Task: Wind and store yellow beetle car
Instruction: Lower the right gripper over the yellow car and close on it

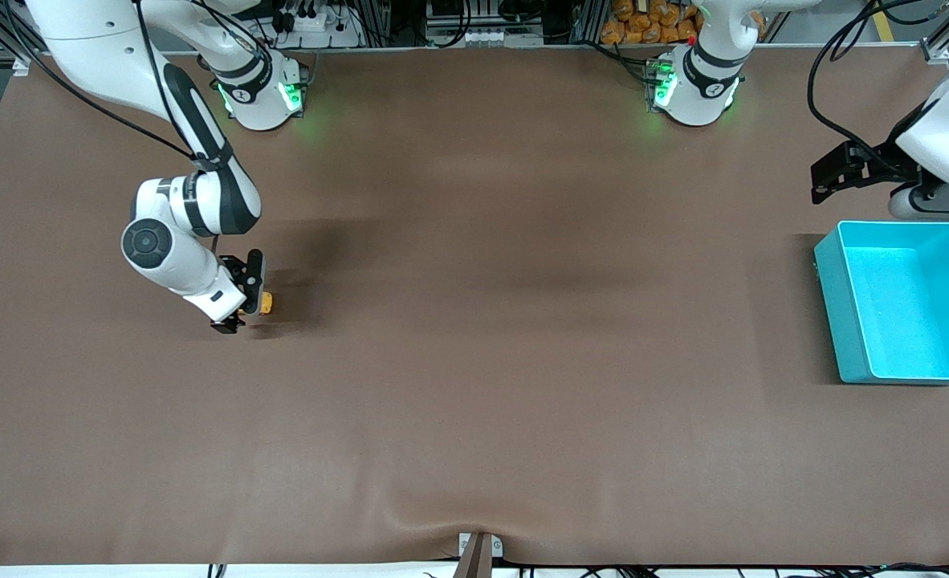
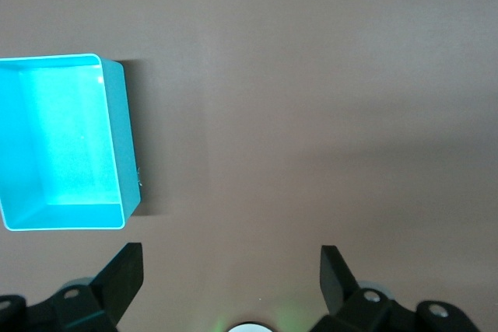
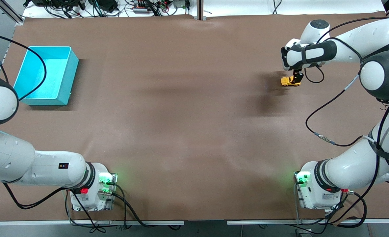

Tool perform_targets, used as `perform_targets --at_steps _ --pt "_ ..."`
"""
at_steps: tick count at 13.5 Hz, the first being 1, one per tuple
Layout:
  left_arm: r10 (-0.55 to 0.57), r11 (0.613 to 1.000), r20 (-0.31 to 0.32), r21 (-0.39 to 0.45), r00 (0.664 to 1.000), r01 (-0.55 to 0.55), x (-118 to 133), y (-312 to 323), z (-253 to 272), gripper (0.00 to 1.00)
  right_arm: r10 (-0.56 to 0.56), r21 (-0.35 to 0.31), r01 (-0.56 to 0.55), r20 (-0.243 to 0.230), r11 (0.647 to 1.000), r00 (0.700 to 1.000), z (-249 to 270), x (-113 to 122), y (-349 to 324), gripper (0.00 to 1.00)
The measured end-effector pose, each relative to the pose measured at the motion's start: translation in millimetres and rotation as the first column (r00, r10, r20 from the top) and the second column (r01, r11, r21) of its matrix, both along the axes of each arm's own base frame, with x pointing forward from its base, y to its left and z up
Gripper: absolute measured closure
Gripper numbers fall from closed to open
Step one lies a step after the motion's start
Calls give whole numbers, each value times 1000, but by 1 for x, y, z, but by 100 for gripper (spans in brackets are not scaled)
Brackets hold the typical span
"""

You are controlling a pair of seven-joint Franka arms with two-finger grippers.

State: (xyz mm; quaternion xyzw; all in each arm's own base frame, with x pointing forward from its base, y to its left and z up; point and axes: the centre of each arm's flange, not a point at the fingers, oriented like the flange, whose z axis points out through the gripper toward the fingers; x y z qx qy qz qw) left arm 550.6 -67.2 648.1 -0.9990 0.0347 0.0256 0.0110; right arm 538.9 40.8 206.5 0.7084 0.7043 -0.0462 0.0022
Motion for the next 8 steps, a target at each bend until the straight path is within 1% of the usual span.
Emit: perform_targets --at_steps 1,2,3,4,5,8 --pt "10 1000 -1 -12 1000 -10 1 5 0 0 -9 0 9 -2 1000 1000 -1 0 -6 9" --pt "18 1000 -1 -16 1000 -18 1 9 0 0 -15 0 15 -6 1000 1000 -2 -1 -11 9" --pt "23 1000 0 -17 1000 -23 1 11 0 0 -17 0 17 -10 1000 1000 -4 -3 -13 17" --pt "25 1000 0 -17 1000 -25 2 13 0 0 -18 -1 18 -13 1000 1000 -5 -4 -14 26" --pt "29 999 0 -17 1000 -29 2 15 0 0 -17 0 17 -12 1000 1000 -5 -4 -14 28" --pt "34 999 0 -17 999 -34 2 18 0 0 -15 1 15 -3 1000 1000 -6 -4 -13 28"
